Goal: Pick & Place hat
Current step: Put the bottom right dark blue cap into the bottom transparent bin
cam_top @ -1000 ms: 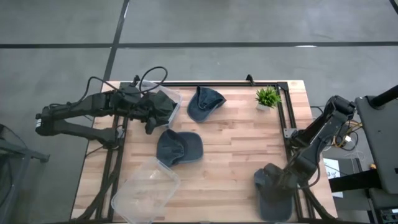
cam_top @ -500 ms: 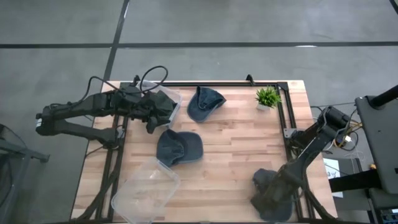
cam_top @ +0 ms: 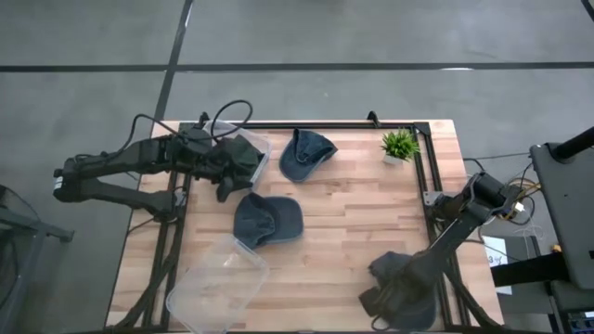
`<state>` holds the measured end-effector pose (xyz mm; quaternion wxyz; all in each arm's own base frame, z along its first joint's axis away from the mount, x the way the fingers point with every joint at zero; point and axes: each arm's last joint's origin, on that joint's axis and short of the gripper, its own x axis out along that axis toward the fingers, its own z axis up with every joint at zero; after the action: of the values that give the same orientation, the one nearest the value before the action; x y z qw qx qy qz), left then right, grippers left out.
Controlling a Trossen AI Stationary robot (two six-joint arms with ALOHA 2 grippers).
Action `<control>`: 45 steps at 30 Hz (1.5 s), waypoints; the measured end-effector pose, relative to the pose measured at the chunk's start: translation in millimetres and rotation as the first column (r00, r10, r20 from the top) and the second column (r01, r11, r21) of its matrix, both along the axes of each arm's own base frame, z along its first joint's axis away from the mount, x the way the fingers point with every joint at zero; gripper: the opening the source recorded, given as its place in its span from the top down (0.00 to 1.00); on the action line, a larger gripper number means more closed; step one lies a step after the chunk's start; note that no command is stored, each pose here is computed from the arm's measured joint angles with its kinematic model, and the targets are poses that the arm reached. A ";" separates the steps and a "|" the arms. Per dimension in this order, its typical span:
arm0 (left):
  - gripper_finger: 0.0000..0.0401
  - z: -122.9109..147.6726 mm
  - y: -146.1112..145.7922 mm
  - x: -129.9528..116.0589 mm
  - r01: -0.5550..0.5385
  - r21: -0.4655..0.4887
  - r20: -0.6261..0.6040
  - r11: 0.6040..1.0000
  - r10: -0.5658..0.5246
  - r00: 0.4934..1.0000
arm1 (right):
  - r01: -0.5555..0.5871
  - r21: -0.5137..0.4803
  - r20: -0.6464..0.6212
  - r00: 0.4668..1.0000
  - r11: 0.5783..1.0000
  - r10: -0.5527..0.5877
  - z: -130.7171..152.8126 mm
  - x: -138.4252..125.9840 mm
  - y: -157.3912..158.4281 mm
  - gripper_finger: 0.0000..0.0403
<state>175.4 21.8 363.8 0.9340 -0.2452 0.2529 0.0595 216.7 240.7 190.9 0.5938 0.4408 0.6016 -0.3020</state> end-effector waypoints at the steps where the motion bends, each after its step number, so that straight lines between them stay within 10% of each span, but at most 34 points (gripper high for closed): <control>1: 0.45 0.0 -0.4 0.0 0.015 0.000 0.001 1.000 -0.015 1.000 | 0.016 -0.006 -0.017 1.000 1.000 -0.016 -2.8 2.1 1.8 0.44; 19: 0.45 0.5 -3.1 0.0 0.131 0.014 0.014 0.991 -0.131 0.991 | 0.024 -0.124 -0.300 0.952 0.992 -0.061 -18.8 29.9 36.2 0.56; 31: 0.45 0.4 -3.1 0.1 0.126 0.006 0.014 0.992 -0.126 0.992 | -0.037 -0.120 -0.318 0.948 0.992 -0.003 -26.7 34.5 40.5 0.95; 45: 0.45 0.3 -3.1 0.0 0.091 -0.057 0.012 0.994 -0.090 0.996 | -0.147 -0.346 -0.124 0.986 0.927 0.110 34.3 35.7 26.8 0.97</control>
<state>175.5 18.7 364.2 0.9295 -0.2603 0.2611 0.0088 252.4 267.5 225.1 0.6505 0.2701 0.5946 -0.3878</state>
